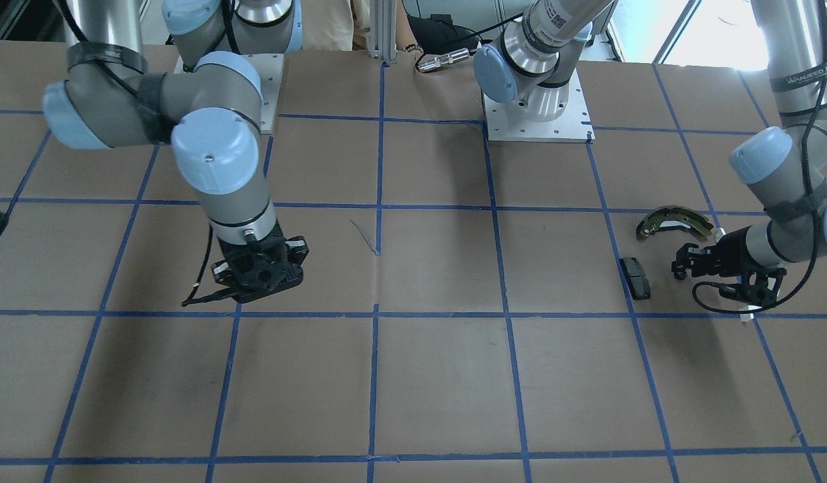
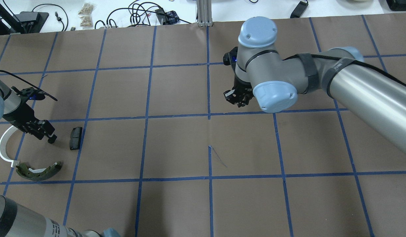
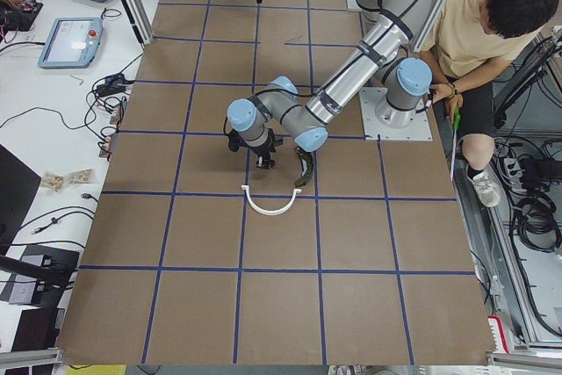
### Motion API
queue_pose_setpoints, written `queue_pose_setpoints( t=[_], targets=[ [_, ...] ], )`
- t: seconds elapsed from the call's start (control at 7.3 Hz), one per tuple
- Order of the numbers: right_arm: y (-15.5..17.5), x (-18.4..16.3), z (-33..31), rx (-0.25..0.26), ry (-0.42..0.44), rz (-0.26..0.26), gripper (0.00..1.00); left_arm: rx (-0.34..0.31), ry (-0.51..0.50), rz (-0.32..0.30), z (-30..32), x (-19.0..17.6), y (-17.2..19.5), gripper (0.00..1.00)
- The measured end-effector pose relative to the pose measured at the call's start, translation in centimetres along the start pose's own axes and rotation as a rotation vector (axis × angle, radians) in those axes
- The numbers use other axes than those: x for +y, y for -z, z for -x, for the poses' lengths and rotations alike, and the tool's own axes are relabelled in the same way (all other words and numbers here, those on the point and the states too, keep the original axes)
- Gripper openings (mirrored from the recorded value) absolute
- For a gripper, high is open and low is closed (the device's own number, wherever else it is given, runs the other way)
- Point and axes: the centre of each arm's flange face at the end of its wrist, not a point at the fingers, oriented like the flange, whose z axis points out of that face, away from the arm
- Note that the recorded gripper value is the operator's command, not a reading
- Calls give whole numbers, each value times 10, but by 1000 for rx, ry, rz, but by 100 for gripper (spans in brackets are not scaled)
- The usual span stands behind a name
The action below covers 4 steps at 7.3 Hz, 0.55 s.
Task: Place bearing gear from tray to pile
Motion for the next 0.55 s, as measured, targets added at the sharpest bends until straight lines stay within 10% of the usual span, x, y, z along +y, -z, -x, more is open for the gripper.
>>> queue_pose_setpoints(
  t=[0.27, 0.41, 0.55],
  targets=[
    [-34, 13, 72, -47, -137, 39, 23, 10, 53, -1, -22, -14, 27, 100],
    [-50, 17, 98, -72, -194, 52, 83, 13, 66, 9, -46, -26, 45, 100],
    [-60, 18, 111, -86, -225, 48, 100, 9, 72, 15, -76, -38, 62, 100]
  ],
)
